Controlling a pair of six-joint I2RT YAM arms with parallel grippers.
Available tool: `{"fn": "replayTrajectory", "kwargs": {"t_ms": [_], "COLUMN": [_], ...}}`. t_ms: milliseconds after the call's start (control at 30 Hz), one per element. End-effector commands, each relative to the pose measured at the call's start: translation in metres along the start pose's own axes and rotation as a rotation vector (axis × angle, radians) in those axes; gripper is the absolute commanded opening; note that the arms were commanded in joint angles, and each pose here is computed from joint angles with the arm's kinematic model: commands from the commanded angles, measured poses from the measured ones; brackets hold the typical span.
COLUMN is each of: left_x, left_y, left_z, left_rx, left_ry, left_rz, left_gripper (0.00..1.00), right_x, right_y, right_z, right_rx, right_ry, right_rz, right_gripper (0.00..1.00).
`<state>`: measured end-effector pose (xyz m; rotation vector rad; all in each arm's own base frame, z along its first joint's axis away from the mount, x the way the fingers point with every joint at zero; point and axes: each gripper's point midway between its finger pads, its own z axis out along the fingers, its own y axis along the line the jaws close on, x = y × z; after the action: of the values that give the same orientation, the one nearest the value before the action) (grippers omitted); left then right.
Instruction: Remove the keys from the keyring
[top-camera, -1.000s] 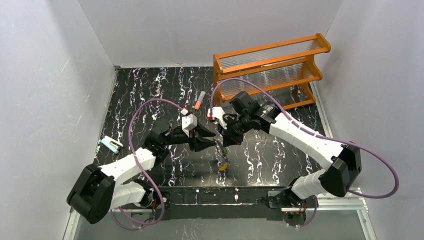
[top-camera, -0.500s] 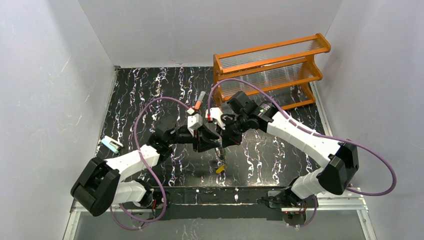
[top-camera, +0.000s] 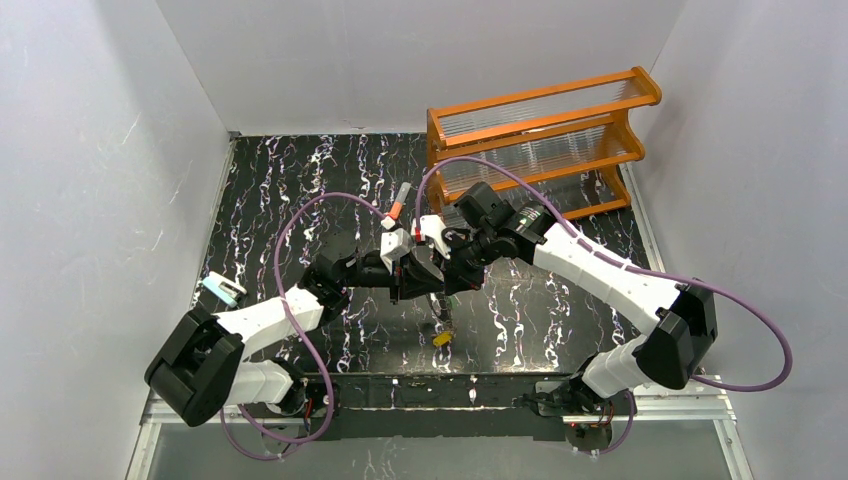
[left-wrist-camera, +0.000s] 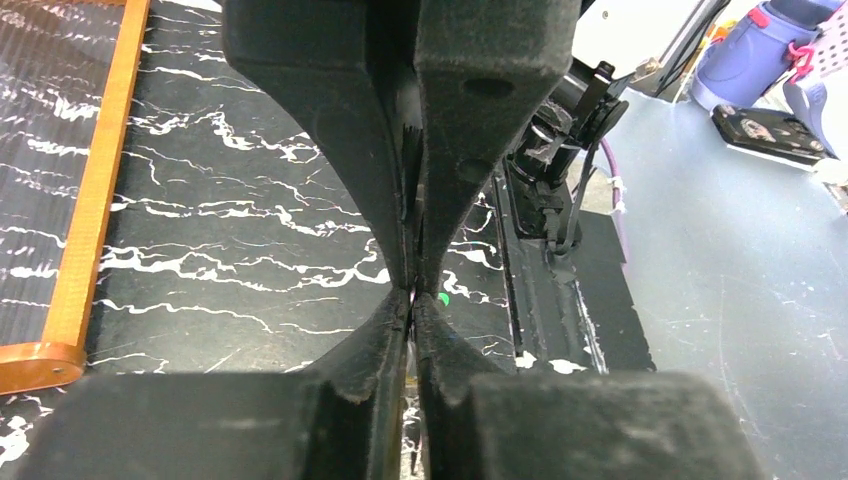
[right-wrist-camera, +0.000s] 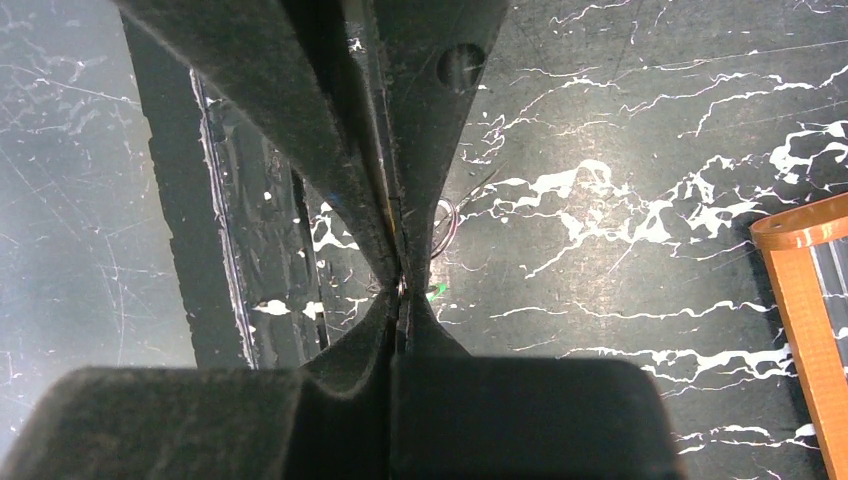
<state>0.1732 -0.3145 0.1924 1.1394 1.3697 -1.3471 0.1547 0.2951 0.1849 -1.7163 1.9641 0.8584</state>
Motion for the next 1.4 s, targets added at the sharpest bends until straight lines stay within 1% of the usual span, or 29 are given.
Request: {"fn": "replayTrajectory", "kwargs": {"t_ms": [0, 100, 200, 300, 333, 467, 533, 833, 967, 1100, 1367], "left_x": [-0.008, -0.008, -0.012, -0.015, -0.016, -0.024, -0.025, -0.028, -0.028, -0.029, -0.031], "left_y": [-0.010, -0.012, -0.008, -0.003, -0.002, 0.002, 0.001, -0.007, -0.014, -0.020, -0.022], "left_z": [0.005, 0.004, 0.003, 0.000, 0.000, -0.001, -0.002, -0.006, -0.007, -0.007, -0.006], "left_rx": [0.066, 0.070, 0.036, -0.014, -0.025, -0.065, -0.065, -0.045, -0.010, 0.026, 0.055], "left_ry": [-0.003, -0.002, -0.015, -0.031, -0.037, -0.065, -0.081, -0.108, -0.104, -0.099, -0.092], "left_rz": [0.015, 0.019, 0.029, 0.037, 0.041, 0.040, 0.041, 0.080, 0.107, 0.115, 0.106], "left_gripper": [0.00, 0.00, 0.00, 0.00, 0.00, 0.00, 0.00, 0.00, 0.00, 0.00, 0.00], "right_x": [-0.026, -0.028, -0.025, -0.030, -0.037, -0.040, -0.037, -0.015, -0.005, -0.008, -0.015], "right_y": [0.001, -0.001, -0.007, -0.019, -0.022, -0.024, -0.023, -0.012, -0.012, -0.007, 0.005], "right_z": [-0.007, -0.009, -0.013, -0.028, -0.039, -0.055, -0.054, -0.030, -0.020, -0.016, -0.007], "right_rx": [0.008, 0.034, 0.113, 0.253, 0.307, 0.410, 0.421, 0.356, 0.342, 0.310, 0.225], "right_ry": [-0.086, -0.112, -0.159, -0.254, -0.313, -0.447, -0.486, -0.582, -0.602, -0.653, -0.707], "right_rz": [-0.073, -0.088, -0.098, -0.101, -0.116, -0.141, -0.148, -0.191, -0.199, -0.217, -0.276], "right_gripper": [0.01, 0.03, 0.11, 0.23, 0.27, 0.36, 0.37, 0.38, 0.38, 0.39, 0.40]}}
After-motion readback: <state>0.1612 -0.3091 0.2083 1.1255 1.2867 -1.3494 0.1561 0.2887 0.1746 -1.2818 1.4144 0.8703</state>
